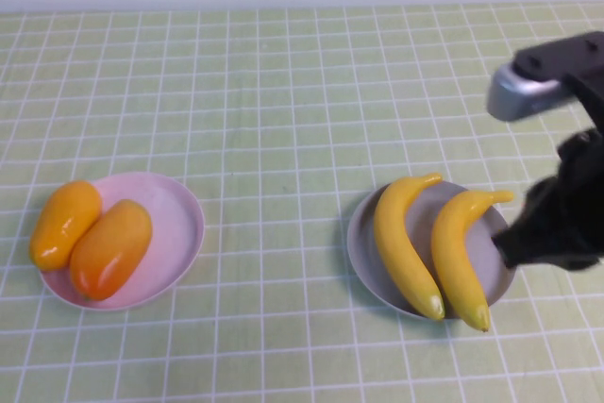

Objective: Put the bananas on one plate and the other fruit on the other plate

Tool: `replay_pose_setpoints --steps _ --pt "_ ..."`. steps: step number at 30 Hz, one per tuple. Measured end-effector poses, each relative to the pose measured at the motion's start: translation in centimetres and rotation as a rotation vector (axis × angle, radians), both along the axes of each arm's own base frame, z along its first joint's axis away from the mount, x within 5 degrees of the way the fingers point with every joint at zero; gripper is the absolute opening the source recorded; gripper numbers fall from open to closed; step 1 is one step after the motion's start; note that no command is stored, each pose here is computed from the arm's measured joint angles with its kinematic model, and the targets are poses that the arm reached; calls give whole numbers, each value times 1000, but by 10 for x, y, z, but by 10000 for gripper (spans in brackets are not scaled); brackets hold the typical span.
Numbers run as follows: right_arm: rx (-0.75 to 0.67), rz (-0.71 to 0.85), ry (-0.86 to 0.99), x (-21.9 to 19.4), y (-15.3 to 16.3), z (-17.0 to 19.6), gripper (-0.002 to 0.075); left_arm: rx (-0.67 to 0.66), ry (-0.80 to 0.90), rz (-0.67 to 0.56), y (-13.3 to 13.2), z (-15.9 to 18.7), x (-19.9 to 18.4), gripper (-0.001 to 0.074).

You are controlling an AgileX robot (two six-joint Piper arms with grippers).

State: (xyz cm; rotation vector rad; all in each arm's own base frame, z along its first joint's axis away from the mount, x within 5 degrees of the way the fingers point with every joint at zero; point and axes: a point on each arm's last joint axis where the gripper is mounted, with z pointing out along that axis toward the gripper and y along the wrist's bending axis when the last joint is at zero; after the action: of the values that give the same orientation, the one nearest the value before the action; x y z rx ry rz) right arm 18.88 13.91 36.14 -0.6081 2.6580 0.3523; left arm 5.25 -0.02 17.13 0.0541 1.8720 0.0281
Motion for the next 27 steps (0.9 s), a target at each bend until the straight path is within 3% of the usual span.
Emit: replay_pose_setpoints --steps 8,15,20,27 --pt "-14 54 10 -59 -39 -16 -15 0 0 0 0 0 0 -1" --pt "-92 90 -13 -69 -51 -49 -15 0 0 0 0 0 0 -1" --pt "-38 58 -261 -63 -61 -83 -15 0 0 0 0 0 0 -1" --pt "81 -183 -690 -83 -106 -150 -15 0 0 0 0 0 0 -1"
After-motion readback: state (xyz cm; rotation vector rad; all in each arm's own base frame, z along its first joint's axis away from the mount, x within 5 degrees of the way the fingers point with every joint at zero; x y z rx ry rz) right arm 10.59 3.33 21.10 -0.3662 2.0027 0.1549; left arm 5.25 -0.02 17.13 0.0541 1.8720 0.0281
